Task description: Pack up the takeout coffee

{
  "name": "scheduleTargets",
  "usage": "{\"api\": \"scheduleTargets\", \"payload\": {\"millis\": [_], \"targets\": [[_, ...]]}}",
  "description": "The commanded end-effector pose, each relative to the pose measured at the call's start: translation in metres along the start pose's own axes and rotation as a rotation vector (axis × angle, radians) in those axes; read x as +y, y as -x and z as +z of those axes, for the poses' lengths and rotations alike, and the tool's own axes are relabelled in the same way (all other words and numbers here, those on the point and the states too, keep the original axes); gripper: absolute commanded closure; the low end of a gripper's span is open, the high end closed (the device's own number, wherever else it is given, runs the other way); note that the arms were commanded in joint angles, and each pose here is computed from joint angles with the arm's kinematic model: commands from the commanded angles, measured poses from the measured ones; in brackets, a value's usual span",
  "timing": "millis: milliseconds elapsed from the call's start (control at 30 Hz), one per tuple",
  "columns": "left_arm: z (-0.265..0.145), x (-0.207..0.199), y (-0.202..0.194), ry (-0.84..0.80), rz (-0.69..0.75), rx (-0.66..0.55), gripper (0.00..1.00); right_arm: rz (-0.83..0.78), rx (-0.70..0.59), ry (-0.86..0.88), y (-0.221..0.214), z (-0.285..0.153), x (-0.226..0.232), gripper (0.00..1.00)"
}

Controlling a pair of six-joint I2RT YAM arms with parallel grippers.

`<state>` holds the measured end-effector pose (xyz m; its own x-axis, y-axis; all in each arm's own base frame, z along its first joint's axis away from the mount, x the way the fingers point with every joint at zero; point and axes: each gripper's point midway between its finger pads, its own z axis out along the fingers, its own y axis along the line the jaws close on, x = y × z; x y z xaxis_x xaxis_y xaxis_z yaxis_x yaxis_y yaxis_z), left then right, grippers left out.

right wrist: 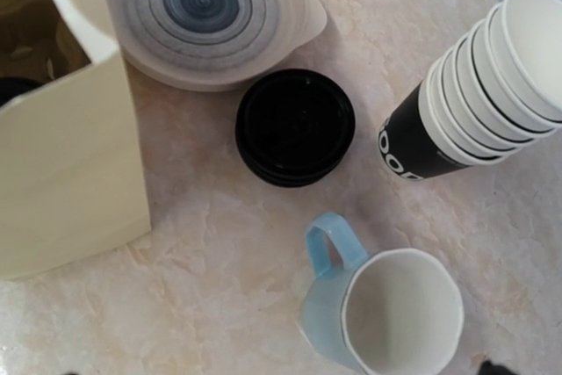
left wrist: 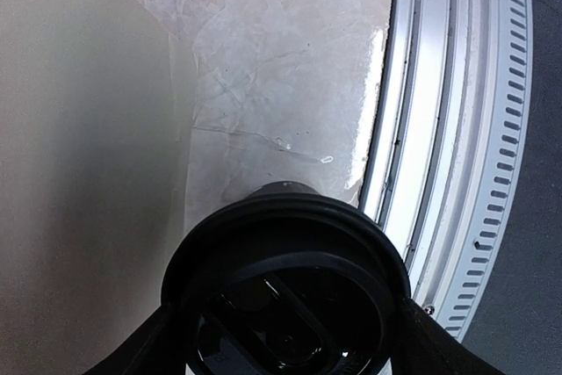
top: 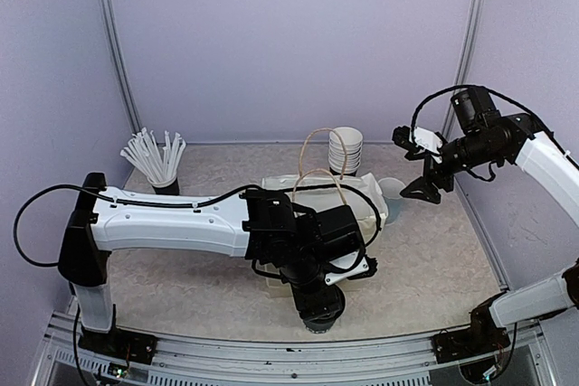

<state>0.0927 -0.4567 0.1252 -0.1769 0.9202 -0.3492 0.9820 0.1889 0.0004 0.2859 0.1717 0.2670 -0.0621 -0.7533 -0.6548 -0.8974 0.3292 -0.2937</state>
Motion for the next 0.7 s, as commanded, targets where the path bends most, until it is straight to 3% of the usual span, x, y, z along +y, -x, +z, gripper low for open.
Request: {"api": "scheduleTargets", "payload": {"millis": [0,333,667], "targets": [[0.005,-0.007,-0.009,-0.011,0.019,0.062,0.35,0.003,0.001,0.002,0.0,0.0,-0.003,0.03],[-0.066,-0.042,0.023,-0.065,0.103,-0.081,0.42,-0.003,-0.071,0.018,0.038,-0.018,-0.02,0.04],[-0.197,-0.067,0.052,-0.091,0.194,-0.433,0.42,-0.017,-0.168,0.077,0.082,-0.032,-0.029,0.08]]}}
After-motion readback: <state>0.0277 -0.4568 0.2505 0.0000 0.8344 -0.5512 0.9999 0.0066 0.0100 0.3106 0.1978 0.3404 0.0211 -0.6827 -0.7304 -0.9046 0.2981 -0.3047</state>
